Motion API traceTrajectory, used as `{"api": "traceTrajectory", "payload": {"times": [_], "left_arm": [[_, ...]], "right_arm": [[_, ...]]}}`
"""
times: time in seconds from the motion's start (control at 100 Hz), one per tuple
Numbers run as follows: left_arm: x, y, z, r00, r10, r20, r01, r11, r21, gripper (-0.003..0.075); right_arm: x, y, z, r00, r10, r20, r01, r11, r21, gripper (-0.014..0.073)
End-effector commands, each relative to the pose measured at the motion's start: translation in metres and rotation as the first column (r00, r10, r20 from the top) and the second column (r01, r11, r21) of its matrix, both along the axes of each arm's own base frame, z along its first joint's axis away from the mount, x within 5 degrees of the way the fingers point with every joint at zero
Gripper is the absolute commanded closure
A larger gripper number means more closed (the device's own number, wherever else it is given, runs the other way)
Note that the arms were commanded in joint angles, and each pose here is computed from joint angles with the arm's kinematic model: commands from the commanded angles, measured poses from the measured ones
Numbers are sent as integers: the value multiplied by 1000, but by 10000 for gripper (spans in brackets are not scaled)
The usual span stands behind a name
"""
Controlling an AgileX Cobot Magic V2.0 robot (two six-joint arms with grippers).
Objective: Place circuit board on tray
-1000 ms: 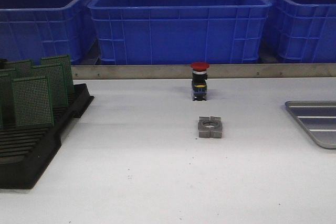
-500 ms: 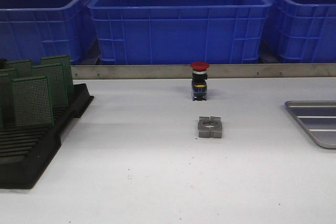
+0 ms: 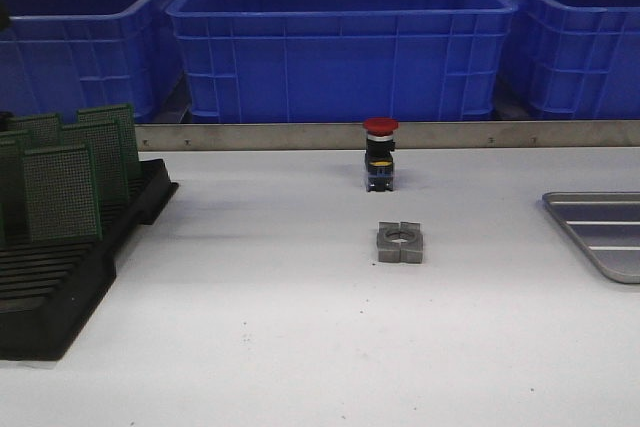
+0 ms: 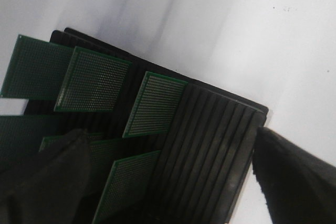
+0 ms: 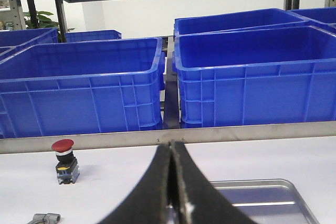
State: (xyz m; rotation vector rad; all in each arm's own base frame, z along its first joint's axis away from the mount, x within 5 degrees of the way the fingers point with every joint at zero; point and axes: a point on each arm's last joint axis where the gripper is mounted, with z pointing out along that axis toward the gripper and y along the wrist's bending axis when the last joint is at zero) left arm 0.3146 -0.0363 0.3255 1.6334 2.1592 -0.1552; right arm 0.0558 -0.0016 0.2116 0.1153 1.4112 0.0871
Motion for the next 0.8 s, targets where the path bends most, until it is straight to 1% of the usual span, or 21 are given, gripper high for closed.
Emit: {"api": "traceTrajectory", "payload": {"times": [0.0,0.02,0.11,0.34,0.45,0.67,0.79], "left_arm": [[-1,-4,11,993,-110,36,111,994,-17,130],[1,-4,8,990,-133,38,133,991,-10,130],[7,-4,-1,986,-165,23,165,986,-3,130],[24,-4,-25,980,-197,-5,197,980,5,130],[31,-4,-36,982,-190,-22,190,982,3,130],[44,-4,-50,987,-163,6,163,987,13,130],[50,-4,-61,987,-158,-16,158,987,10,130]], "right_arm": [[-3,0,7,996,3,94,-2,1000,-7,662],[-3,0,7,996,3,94,-2,1000,-7,662],[-3,0,7,996,3,94,-2,1000,-7,662],[-3,0,7,996,3,94,-2,1000,-7,662],[-3,0,7,996,3,94,-2,1000,-7,662],[-3,0,7,996,3,94,-2,1000,-7,662],[-3,0,7,996,3,94,-2,1000,-7,662]]}}
